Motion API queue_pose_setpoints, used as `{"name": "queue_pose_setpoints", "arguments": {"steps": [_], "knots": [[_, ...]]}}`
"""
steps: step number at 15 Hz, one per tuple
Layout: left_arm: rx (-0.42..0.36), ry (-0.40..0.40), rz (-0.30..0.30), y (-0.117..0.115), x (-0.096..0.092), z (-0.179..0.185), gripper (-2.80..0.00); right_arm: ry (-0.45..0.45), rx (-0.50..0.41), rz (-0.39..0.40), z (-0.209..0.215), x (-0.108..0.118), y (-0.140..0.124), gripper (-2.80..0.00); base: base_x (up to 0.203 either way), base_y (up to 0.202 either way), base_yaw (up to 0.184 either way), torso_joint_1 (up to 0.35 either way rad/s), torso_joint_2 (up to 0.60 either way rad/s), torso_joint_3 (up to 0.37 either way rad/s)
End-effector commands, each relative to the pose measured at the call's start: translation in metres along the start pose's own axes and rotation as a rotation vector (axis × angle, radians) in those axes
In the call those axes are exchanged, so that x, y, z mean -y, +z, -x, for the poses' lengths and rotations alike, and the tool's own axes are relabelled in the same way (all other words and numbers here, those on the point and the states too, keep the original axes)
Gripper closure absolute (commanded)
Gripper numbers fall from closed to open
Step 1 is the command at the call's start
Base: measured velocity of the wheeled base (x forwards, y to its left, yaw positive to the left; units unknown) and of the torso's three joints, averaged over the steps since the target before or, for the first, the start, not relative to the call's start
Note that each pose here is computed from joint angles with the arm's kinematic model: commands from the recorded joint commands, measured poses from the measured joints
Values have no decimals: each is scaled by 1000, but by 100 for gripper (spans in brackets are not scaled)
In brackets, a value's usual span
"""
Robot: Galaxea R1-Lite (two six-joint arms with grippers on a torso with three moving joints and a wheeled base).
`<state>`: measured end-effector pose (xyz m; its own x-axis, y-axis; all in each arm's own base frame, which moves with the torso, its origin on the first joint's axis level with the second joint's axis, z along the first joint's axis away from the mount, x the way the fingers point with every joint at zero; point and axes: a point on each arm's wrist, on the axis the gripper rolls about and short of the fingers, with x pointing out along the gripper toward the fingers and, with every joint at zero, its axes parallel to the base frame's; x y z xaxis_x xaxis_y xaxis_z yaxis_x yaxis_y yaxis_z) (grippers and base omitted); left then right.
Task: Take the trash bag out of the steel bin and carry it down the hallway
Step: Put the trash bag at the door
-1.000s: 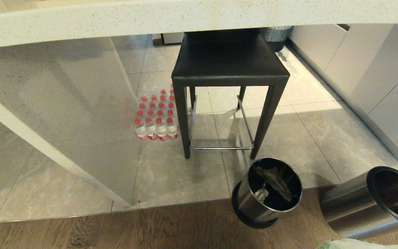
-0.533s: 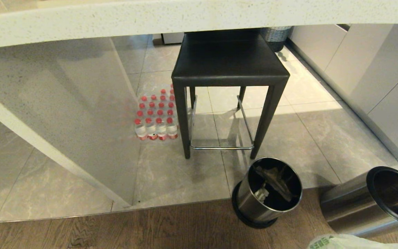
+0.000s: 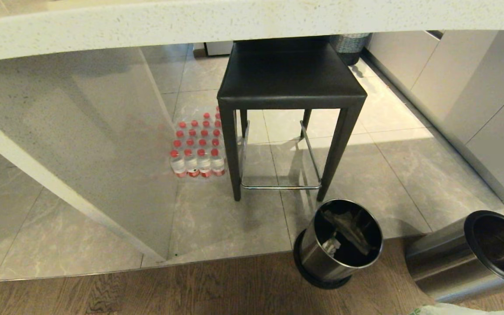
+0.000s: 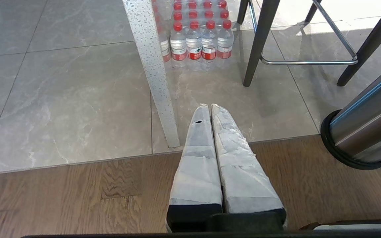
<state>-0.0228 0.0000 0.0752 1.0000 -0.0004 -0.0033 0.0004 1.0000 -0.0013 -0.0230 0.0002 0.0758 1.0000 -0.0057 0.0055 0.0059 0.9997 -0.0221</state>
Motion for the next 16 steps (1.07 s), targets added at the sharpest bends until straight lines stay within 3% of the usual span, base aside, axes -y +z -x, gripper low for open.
{"name": "queue_pose_setpoints", "arguments": {"steps": [1, 14, 16], "knots": [[0, 0, -1, 0, 0, 0, 0, 1, -2, 5, 0, 0, 0, 0, 0, 0, 0, 0, 0, 0], [0, 0, 0, 0, 0, 0, 0, 0, -1, -1, 0, 0, 0, 0, 0, 0, 0, 0, 0, 0], [0, 0, 1, 0, 0, 0, 0, 0, -4, 1, 0, 0, 0, 0, 7, -11, 104, 0, 4, 0]]}}
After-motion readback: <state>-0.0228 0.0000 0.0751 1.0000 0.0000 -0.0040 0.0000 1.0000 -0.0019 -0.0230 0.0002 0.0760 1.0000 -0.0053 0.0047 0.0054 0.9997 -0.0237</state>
